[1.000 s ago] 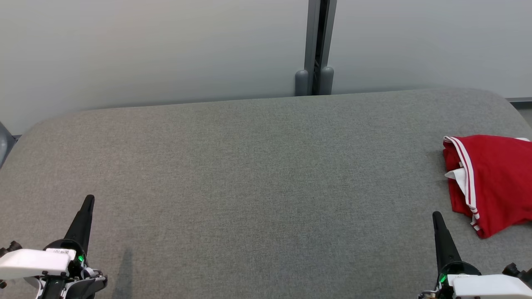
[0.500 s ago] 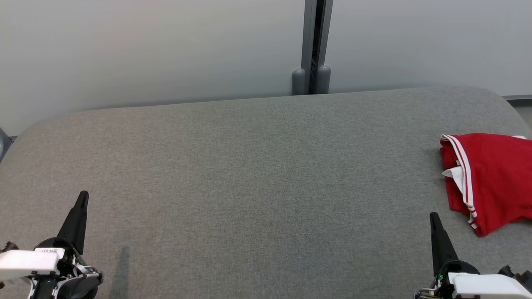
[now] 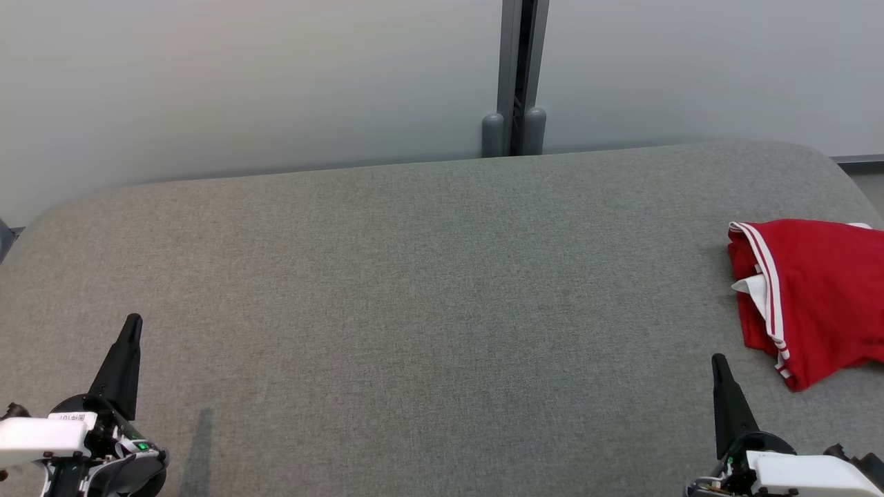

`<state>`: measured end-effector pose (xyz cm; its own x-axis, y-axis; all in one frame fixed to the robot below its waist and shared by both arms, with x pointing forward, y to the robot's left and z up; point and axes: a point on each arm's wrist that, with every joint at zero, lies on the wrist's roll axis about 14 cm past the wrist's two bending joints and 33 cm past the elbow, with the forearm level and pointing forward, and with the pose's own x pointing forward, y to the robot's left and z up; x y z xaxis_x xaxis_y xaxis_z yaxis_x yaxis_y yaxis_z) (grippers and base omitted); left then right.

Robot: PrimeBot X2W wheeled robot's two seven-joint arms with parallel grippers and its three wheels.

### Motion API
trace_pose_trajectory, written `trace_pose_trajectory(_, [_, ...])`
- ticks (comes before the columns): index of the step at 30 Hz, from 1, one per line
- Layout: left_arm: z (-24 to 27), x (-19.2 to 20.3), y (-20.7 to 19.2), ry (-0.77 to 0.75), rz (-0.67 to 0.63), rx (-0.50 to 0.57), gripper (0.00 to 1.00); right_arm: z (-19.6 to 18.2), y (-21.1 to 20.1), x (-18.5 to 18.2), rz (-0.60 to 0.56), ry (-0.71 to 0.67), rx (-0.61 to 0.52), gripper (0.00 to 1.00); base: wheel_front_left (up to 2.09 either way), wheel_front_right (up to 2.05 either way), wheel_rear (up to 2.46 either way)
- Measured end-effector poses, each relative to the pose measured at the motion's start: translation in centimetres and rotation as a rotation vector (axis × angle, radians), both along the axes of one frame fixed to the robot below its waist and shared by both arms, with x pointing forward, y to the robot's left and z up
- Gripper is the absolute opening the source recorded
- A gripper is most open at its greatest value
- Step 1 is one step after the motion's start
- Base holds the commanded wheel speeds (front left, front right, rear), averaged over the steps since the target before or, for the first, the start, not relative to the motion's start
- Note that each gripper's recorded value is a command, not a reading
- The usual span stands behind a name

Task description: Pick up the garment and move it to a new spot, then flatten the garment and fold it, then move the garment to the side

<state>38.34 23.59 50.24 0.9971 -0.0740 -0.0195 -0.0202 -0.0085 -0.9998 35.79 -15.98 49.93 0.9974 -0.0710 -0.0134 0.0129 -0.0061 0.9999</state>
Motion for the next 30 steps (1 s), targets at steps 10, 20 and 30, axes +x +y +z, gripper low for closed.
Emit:
trace_pose_trajectory(10, [-0.01,-0.01,0.01,0.0,0.0,-0.001,0.0,0.08,0.01,0.06,0.0,-0.003,0.0,0.0,0.0,0.0,0.0])
trace_pose_trajectory(20, [0.0,0.0,0.01,0.0,0.001,-0.002,0.0,0.09,0.01,0.07,0.0,-0.003,0.0,0.0,0.0,0.0,0.0])
trace_pose_trajectory(30, [0.03,0.01,0.03,-0.001,0.002,-0.002,0.0,0.09,0.01,0.07,0.0,-0.003,0.0,0.0,0.0,0.0,0.0])
